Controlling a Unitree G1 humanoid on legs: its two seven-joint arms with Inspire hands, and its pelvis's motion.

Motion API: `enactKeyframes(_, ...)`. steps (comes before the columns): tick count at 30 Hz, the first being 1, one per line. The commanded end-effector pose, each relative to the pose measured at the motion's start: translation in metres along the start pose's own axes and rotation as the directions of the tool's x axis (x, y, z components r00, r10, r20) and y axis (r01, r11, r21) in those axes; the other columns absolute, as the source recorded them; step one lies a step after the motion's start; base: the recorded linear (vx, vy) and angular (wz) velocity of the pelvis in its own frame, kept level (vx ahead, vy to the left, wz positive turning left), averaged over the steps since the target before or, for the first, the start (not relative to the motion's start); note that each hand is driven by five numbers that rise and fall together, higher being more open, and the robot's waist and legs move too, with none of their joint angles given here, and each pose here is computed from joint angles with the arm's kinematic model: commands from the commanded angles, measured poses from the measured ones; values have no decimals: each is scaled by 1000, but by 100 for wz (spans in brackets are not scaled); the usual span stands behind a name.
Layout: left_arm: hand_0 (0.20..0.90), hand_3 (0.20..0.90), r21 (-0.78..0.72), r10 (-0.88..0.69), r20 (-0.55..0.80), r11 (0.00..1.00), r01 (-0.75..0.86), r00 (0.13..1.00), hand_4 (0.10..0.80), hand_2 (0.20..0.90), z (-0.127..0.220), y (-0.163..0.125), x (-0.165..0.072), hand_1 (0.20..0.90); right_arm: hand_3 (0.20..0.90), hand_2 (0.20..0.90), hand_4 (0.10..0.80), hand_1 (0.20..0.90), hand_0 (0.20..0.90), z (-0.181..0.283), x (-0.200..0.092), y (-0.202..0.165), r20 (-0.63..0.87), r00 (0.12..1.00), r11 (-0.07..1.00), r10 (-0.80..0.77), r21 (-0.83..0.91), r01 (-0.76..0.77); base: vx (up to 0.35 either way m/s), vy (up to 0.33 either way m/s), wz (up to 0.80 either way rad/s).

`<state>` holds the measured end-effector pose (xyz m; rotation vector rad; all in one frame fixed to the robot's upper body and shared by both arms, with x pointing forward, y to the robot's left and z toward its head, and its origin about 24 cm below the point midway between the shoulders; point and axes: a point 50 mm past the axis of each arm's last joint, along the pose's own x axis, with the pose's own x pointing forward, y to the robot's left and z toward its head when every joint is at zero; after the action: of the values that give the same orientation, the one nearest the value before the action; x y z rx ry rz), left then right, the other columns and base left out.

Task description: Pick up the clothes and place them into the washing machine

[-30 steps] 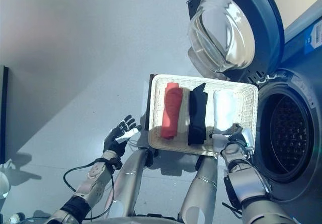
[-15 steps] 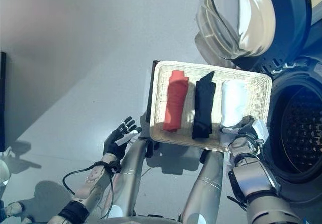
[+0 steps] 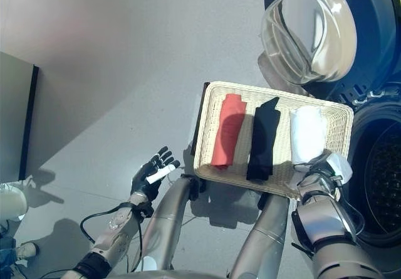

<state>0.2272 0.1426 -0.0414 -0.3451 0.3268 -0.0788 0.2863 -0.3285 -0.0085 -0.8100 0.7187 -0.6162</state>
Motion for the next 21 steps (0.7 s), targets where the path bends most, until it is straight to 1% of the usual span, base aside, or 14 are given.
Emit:
enactKeyframes(1,900,900,7,-21,132,1000,20,991,800,900,26,-4,-1,900,200,200,300,200,200,14,3,-10,24,999,993,-31,113,28,44,7,-2)
enactKeyframes(6,900,900,-9,25,154,1000,-24,988,800,900,30,0,3,900,200,200,300,200,200,28,4,-16,74,994,933,-78,356,47,47,13,-6)
enactKeyframes(7,900,900,-25,51,169,999,-48,984,800,900,33,2,4,900,200,200,300,200,200,38,3,-21,104,989,865,-103,500,38,37,-1,-12)
enactKeyframes(9,900,900,-40,75,178,997,-69,981,800,900,35,4,5,900,200,200,300,200,200,41,1,-22,108,988,767,-114,641,18,42,8,-25)
enactKeyframes(13,900,900,-76,111,207,992,-97,972,800,900,39,9,4,900,200,200,300,200,200,42,-5,-22,97,987,503,-129,864,-19,37,10,-28)
enactKeyframes(14,900,900,-87,117,209,991,-101,971,800,900,40,9,4,900,200,200,300,200,200,43,-8,-20,98,987,431,-130,902,-33,24,6,-26)
enactKeyframes(15,900,900,-86,117,208,991,-101,971,800,900,39,10,4,900,200,200,300,200,200,42,-8,-20,97,987,430,-128,902,-33,26,-2,-25)
enactKeyframes(16,900,900,-96,125,210,990,-107,970,800,900,39,11,4,900,200,200,300,200,200,39,-9,-20,79,988,351,-132,936,-28,-68,10,-22)
enactKeyframes(17,900,900,-111,134,213,987,-113,968,800,900,40,11,6,900,200,200,300,200,200,42,-12,-23,68,987,185,-147,982,-40,36,3,-17)
enactKeyframes(18,900,900,-111,135,212,987,-114,968,800,900,39,11,6,900,200,200,300,200,200,42,-12,-23,67,987,185,-146,982,-39,-68,5,-22)
enactKeyframes(19,900,900,-127,145,211,985,-119,967,800,900,38,11,6,900,200,200,300,200,200,41,-13,-25,46,986,87,-158,996,-32,26,-13,-23)
enactKeyframes(20,900,900,-140,150,211,983,-122,966,800,900,38,11,5,900,200,200,300,200,200,43,-15,-26,40,986,23,-164,999,-37,-78,-7,-25)
enactKeyframes(21,900,900,-140,150,211,983,-122,966,800,900,38,11,5,900,200,200,300,200,200,42,-15,-25,40,986,23,-164,999,-36,29,-20,-13)
